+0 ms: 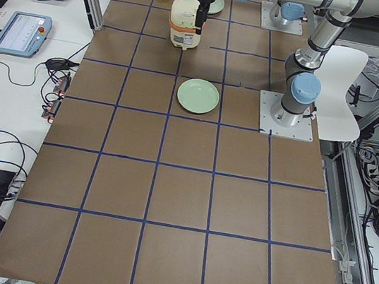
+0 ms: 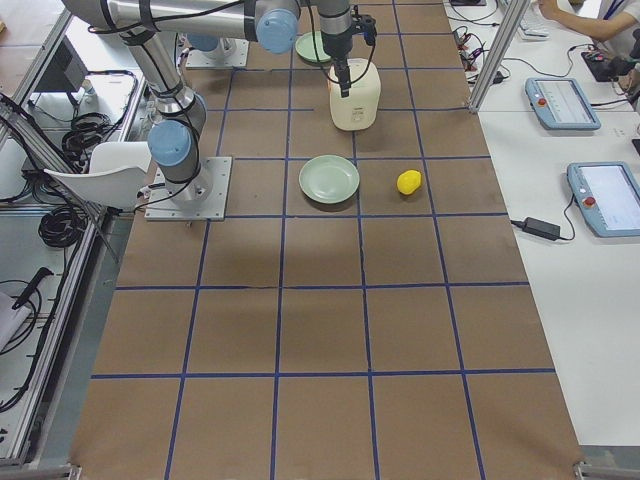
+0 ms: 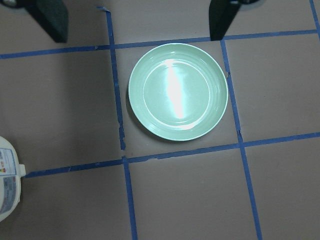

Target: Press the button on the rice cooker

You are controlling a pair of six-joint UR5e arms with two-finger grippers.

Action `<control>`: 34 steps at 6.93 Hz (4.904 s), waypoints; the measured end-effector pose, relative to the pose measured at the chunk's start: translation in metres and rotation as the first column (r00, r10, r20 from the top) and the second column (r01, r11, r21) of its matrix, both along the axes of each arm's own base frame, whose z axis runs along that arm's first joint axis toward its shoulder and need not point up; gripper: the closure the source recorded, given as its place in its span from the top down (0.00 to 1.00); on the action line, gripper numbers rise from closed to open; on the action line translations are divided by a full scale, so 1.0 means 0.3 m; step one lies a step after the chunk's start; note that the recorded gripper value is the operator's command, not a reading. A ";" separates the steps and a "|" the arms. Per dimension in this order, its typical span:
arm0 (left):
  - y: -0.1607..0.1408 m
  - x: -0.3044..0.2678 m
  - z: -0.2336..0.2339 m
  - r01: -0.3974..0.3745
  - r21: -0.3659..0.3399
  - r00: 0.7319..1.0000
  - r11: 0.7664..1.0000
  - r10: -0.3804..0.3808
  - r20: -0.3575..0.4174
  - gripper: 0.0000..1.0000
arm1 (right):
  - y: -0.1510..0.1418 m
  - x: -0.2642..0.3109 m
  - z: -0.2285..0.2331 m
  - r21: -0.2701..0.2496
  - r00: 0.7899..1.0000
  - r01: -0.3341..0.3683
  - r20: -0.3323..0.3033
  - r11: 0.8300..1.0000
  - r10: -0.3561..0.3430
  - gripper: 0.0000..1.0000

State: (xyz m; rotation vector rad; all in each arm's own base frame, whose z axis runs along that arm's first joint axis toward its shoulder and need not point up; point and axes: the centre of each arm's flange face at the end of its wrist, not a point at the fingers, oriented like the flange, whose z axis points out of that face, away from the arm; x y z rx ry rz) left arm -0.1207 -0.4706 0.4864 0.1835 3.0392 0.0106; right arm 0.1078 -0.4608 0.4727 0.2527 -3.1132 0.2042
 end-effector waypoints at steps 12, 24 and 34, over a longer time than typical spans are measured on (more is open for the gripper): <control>0.000 0.000 0.000 0.000 0.000 1.000 1.000 0.000 0.000 1.00 | -0.159 0.019 0.049 0.031 0.990 0.048 0.132 0.998 -0.052 0.08; 0.000 0.000 -0.001 0.000 0.000 1.000 1.000 0.000 0.000 1.00 | -0.276 0.445 -0.244 0.054 0.996 0.017 0.092 0.998 -0.022 0.07; 0.000 0.000 -0.001 0.000 0.000 1.000 1.000 0.000 0.000 1.00 | -0.275 0.510 -0.338 0.083 0.996 -0.007 0.087 0.997 0.000 0.07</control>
